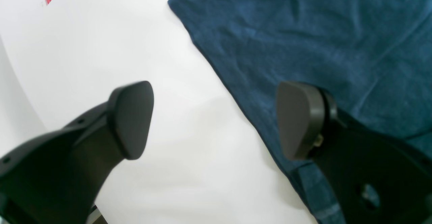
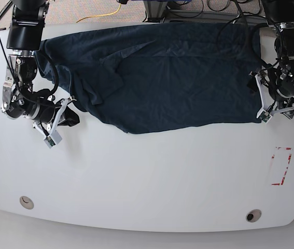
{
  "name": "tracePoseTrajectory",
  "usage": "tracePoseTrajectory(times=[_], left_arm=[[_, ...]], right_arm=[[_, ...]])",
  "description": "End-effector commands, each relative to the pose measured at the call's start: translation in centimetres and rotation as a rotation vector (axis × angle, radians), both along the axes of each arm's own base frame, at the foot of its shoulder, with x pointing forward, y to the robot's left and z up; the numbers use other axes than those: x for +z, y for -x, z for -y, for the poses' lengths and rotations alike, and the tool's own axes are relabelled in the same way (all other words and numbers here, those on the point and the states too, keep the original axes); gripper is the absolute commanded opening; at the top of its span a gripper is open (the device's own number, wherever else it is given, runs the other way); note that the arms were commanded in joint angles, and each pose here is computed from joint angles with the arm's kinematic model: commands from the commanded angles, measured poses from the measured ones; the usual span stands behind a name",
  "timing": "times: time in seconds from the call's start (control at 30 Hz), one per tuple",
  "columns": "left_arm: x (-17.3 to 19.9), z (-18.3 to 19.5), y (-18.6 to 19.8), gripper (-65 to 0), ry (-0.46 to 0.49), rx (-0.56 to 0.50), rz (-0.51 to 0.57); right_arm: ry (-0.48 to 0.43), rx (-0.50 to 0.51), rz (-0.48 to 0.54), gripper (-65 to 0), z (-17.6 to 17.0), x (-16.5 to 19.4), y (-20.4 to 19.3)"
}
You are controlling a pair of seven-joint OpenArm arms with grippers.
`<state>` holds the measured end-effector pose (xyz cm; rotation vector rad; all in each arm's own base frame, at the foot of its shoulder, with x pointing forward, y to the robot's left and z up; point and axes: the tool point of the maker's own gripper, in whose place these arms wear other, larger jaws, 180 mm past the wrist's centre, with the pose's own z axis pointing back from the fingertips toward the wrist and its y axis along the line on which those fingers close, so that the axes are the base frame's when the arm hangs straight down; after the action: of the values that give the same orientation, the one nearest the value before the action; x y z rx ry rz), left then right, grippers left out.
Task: Layout the t-shirt on the table in an organized manner, then fold the t-shirt properly
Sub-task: 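Hold the pinched side fabric with the right gripper and tug it flat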
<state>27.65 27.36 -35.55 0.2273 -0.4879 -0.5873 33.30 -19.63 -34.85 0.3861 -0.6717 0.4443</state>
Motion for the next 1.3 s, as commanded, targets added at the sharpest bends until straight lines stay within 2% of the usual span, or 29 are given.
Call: tracePoseTrajectory(times=[0.0,0.17,0.23,0.3,0.6,1.27], left_arm=[[1.1,-0.4,-0.8,-12.5,-0.012,-0.003,0.039],[1.1,-0.4,-0.8,-12.5,-0.012,-0.003,0.039],[1.1,-0.4,-0.8,-12.5,-0.012,-0.003,0.039],[1.1,-0.4,-0.8,-12.5,-0.012,-0.003,0.039],[-0.4,-0.8,-0.5,-12.5,0.014,0.015,0.001],[-0.5,-0.8,-0.6,-12.5,0.023,0.013,0.010]], right_arm=[[0.004,0.002,0.049,-62.9,0.5,1.5,-0.9],[-0.001,-0.005,0.028,-47.9,0.5,0.8,-0.5],[-0.014,-0.022,-0.005,-39.8,0.8,-0.4,0.0],[-0.032,-0.039,-0.014,-38.0,1.0,-1.0,0.1],[-0.098,-0.125,-0.075,-48.0,2.3,-3.8,0.4],[-0.121,-0.142,-0.090,-49.0,2.3,-4.7,0.8]])
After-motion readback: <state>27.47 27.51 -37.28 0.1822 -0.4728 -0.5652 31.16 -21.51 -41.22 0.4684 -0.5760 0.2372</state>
